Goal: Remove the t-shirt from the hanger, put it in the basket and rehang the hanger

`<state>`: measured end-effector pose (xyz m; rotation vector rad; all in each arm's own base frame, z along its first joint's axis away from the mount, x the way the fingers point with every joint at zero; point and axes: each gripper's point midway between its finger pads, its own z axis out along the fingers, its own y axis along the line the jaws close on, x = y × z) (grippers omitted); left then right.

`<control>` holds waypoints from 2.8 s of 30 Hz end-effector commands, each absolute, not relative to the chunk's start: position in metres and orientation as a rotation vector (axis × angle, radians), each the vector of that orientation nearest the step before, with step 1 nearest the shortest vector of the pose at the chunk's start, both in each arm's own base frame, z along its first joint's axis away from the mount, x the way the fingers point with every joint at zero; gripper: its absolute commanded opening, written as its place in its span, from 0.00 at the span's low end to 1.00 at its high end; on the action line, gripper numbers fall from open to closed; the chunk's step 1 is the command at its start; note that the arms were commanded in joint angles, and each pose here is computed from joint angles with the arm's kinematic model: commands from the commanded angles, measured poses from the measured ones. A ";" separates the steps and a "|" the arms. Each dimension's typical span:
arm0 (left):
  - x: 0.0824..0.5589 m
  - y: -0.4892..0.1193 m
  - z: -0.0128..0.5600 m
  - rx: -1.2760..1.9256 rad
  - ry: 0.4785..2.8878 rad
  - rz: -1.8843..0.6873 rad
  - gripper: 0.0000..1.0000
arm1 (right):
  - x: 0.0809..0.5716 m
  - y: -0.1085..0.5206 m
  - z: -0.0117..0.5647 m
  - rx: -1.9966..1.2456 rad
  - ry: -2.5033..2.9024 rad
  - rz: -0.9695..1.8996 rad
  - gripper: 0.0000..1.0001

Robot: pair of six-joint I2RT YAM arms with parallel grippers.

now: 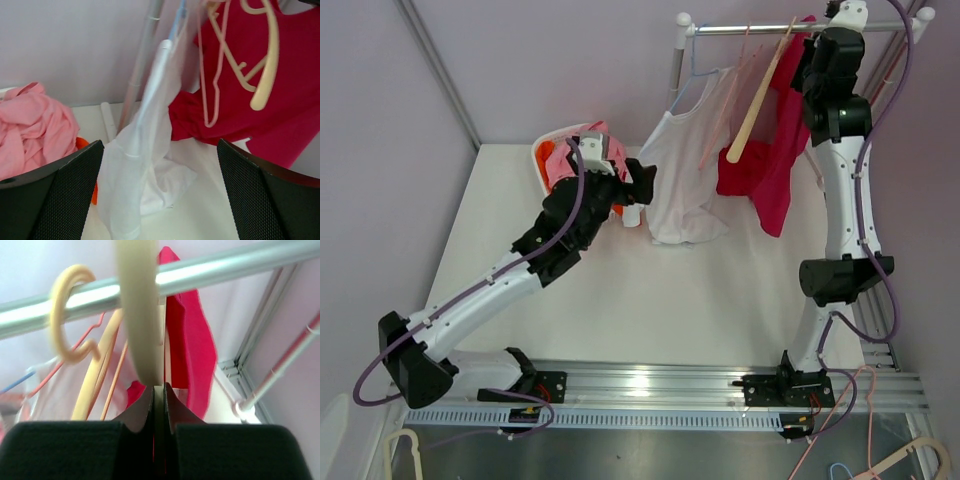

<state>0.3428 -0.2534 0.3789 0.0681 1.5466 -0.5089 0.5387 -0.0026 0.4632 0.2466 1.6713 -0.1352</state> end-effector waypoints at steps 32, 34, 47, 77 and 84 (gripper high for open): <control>0.163 -0.523 0.342 0.790 1.305 -0.889 0.74 | 0.303 0.009 0.424 0.693 1.669 0.156 0.00; 0.168 -0.530 0.321 0.837 1.389 -0.831 0.01 | 0.303 0.008 0.433 0.679 1.656 0.152 0.00; 0.057 -0.440 0.308 0.776 1.187 -0.894 0.01 | 0.343 -0.026 0.408 0.692 1.860 -0.114 0.00; 0.196 -0.444 0.115 0.468 2.099 -0.758 0.00 | 0.259 0.066 0.412 0.335 2.109 0.500 0.00; 0.224 -0.420 0.111 0.342 2.147 -0.779 0.01 | 0.233 0.074 0.402 0.240 2.193 0.515 0.00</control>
